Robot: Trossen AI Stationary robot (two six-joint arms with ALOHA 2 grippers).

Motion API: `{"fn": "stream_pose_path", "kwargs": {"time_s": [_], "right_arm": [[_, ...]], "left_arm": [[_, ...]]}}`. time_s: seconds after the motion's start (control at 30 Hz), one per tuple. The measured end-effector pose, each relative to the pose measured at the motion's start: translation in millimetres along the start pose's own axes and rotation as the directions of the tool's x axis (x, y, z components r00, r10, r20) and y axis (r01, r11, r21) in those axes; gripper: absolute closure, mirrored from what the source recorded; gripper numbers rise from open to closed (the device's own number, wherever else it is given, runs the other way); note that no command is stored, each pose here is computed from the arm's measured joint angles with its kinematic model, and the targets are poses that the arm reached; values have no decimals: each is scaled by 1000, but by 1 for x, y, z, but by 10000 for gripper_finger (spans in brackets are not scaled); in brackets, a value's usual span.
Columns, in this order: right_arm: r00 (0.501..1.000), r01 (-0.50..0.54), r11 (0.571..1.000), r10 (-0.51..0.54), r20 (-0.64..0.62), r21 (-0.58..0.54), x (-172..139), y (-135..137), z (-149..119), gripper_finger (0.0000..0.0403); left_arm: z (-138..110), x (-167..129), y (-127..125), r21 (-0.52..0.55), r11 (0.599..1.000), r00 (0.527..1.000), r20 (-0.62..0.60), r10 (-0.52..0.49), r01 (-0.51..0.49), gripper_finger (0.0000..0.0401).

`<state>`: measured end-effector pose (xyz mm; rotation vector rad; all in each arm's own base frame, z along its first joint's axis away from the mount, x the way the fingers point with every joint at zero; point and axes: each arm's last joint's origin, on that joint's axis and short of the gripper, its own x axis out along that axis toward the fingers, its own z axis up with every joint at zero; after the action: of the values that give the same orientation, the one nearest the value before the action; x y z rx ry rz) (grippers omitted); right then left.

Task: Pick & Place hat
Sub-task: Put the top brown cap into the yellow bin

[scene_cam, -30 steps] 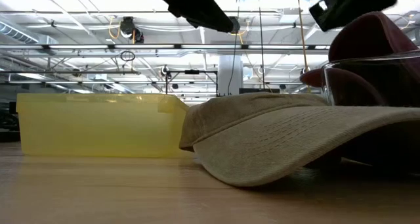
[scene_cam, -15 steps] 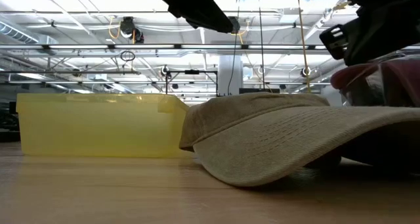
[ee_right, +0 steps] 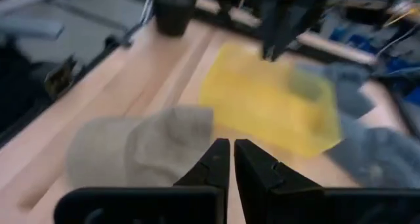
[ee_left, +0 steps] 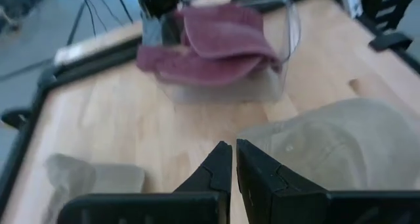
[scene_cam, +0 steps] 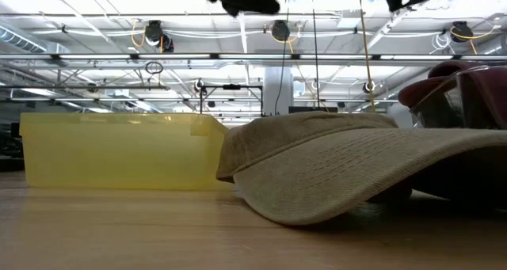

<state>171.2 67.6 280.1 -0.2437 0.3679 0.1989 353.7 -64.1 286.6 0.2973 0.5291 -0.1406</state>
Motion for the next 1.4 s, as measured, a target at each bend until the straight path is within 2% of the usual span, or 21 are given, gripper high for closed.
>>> {"fn": "stream_pose_path", "kwargs": {"time_s": [0.1,0.23,0.37,0.5,0.67,0.8,0.9,1.07,1.17,1.3,1.4], "right_arm": [[996,-30,999,32,85,-29,-22,-5,4,399],[962,-20,999,10,273,32,-51,-11,1,401],[929,-14,997,-13,371,69,-59,-10,-19,402],[914,-5,998,-21,405,63,-57,-7,-40,402],[926,52,997,-69,371,56,-50,-4,-71,402],[913,131,990,-144,381,61,-44,-1,-95,402],[897,138,988,-155,414,72,-40,1,-109,402],[853,173,972,-228,469,157,-48,-3,-104,402],[877,184,976,-217,429,117,-46,-2,-108,403],[870,209,969,-244,428,127,-46,-3,-108,403],[871,210,970,-241,428,121,-46,-3,-108,403]], "left_arm": [[9,-19,-2,25,1000,999,48,-4,3,371],[7,-49,-1,24,1000,989,148,12,-16,371],[-22,-65,4,-11,998,966,248,66,-65,371],[-56,-76,16,-132,983,921,352,165,-126,372],[-94,-84,28,-228,959,929,289,231,-167,396],[-109,-88,31,-252,950,930,269,252,-184,391],[-114,-87,30,-229,953,932,258,254,-196,396],[-118,-86,29,-204,958,937,246,248,-200,389],[-118,-86,30,-192,958,935,245,258,-214,385],[-118,-86,30,-155,961,934,244,262,-229,396],[-119,-85,30,-185,958,936,237,260,-220,396]]}}
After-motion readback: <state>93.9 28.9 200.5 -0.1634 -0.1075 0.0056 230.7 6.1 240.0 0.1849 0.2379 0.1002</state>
